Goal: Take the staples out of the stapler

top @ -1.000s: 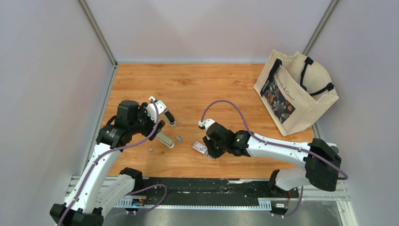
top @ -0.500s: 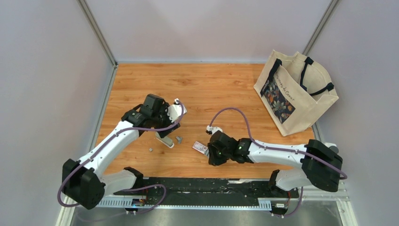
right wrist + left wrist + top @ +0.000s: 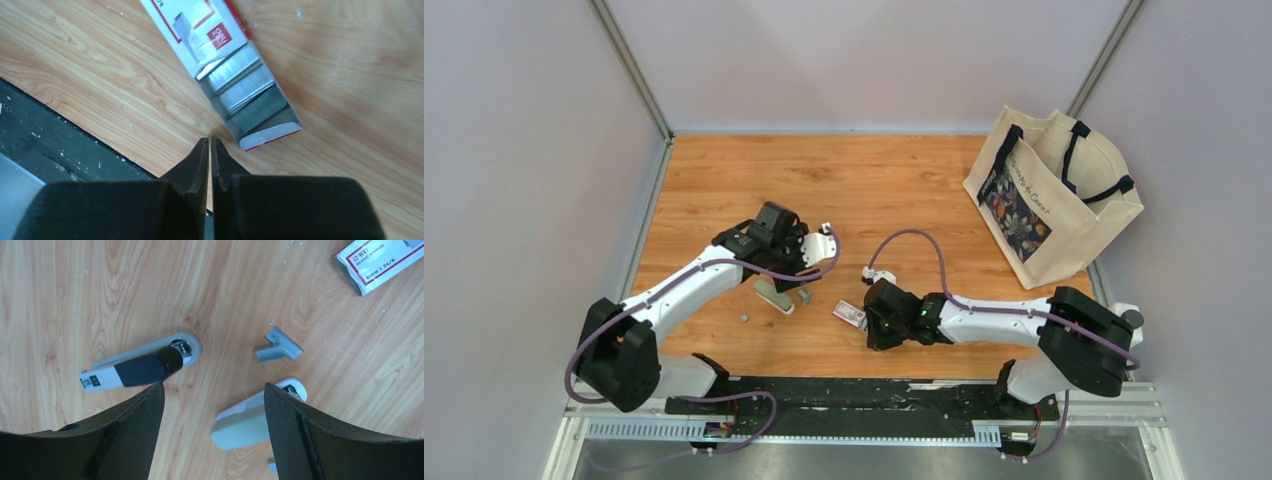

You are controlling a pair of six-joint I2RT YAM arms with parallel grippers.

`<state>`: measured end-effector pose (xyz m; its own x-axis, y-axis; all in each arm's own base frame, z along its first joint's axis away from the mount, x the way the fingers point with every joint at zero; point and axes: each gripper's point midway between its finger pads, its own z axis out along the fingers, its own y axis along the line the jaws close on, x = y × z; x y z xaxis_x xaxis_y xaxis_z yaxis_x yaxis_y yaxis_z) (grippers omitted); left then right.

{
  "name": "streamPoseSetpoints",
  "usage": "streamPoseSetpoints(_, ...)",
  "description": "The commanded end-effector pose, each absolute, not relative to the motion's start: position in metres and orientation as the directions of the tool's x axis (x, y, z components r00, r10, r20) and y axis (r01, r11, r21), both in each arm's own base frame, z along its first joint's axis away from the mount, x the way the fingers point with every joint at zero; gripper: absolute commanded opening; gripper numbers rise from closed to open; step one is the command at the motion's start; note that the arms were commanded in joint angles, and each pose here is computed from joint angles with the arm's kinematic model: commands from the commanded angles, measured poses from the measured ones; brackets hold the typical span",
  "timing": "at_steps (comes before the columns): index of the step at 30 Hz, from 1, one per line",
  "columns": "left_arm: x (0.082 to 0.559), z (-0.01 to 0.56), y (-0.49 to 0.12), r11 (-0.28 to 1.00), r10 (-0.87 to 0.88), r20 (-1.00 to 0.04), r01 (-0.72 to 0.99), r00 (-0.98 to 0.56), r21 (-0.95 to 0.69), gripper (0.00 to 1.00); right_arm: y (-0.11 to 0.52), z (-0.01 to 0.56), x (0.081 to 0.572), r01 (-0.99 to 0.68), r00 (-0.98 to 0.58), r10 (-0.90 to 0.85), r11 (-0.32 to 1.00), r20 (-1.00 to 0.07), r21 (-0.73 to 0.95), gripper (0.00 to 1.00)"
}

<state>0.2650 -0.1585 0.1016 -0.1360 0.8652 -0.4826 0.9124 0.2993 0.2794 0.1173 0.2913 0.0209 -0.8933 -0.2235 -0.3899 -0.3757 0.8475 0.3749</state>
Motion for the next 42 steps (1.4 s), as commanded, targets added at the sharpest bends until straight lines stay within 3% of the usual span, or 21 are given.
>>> streamPoseSetpoints(1,0.272,0.089,-0.172,0.190,0.881,-0.472,0.938,-0.033,0.290,0.81,0.291,0.025,0.138,-0.350,-0.881,-0.172,0.864,-0.440,0.362,0.08)
streamPoseSetpoints(10,0.268,0.058,-0.176,0.034,0.908,-0.408,0.955,0.094,0.294,0.81,0.277,0.027,0.155,-0.329,-0.870,-0.147,0.884,-0.471,0.332,0.10)
streamPoseSetpoints(14,0.262,0.049,-0.176,-0.060,0.902,-0.393,0.953,0.180,0.298,0.82,0.280,0.035,0.151,-0.339,-0.868,-0.133,0.862,-0.478,0.376,0.18)
streamPoseSetpoints(33,0.258,0.031,-0.188,-0.231,0.877,-0.358,0.934,0.321,0.273,0.80,0.278,0.094,0.140,-0.366,-0.839,-0.039,0.779,-0.542,0.510,0.20)
streamPoseSetpoints(38,0.259,0.030,-0.190,-0.254,0.877,-0.341,0.928,0.340,0.272,0.75,0.276,0.098,0.140,-0.368,-0.835,-0.036,0.779,-0.550,0.508,0.20)
streamPoseSetpoints(42,0.260,0.031,-0.190,-0.252,0.881,-0.335,0.931,0.334,0.265,0.61,0.277,0.100,0.139,-0.374,-0.833,-0.037,0.773,-0.552,0.513,0.20)
